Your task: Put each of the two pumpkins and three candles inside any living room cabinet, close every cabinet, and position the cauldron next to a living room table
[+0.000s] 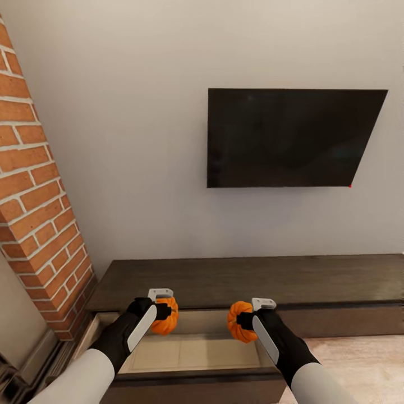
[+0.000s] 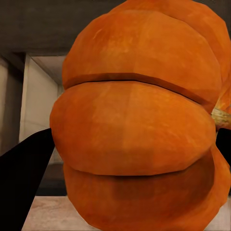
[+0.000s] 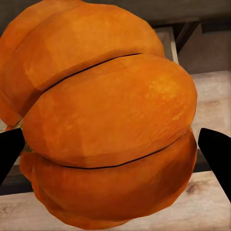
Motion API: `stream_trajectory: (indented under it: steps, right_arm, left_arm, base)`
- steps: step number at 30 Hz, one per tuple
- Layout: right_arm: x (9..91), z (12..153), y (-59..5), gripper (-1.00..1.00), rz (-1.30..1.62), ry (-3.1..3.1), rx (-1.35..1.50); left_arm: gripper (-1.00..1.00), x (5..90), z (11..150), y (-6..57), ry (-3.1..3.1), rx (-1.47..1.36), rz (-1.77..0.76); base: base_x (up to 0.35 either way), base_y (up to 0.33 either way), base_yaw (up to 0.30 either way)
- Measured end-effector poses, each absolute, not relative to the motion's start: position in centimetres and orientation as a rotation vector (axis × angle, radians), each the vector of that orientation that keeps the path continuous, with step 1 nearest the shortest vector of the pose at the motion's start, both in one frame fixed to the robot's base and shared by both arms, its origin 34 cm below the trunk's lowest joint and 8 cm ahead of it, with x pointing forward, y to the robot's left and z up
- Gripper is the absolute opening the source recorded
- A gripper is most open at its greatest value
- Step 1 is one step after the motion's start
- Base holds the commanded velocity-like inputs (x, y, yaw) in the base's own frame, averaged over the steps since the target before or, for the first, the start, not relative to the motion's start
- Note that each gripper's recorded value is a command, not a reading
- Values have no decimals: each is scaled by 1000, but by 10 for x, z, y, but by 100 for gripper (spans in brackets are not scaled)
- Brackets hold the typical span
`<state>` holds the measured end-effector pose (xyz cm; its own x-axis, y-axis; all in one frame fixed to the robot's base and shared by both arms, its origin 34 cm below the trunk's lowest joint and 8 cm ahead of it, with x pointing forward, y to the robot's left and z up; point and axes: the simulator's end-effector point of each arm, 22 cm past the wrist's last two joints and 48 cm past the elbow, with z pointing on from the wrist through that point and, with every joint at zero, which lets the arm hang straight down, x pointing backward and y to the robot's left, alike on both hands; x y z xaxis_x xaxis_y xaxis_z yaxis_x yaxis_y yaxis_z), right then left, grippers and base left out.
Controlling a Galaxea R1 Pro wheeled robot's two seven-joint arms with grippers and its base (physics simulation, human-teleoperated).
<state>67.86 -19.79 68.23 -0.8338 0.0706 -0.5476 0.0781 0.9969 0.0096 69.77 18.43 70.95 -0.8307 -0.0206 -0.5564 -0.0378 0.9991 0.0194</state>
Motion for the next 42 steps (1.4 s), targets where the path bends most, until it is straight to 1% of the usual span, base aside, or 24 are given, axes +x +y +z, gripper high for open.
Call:
stream_trajectory:
  steps: [8,18,31,34,42]
  right_arm:
    - [678,669,-198,-100,-16,2559,104]
    - [678,656,-198,-100,-18,2550,101]
    - [678,650,-197,-100,-18,2548,101]
    - [678,650,-198,-100,-22,2548,97]
    - [678,650,-197,-100,-16,2548,99]
  left_arm:
    - [-100,699,697,185,2543,-47,37]
    - [-100,699,685,187,2535,-63,33]
    - [-100,700,680,188,2529,-67,34]
    - [-100,700,680,188,2529,-72,29]
    - [-100,700,680,191,2529,-70,38]
  base:
    - [0,0,-12]
    - [0,0,-135]
    - [0,1,-9]
    - [0,146,109]
    - [0,55,239]
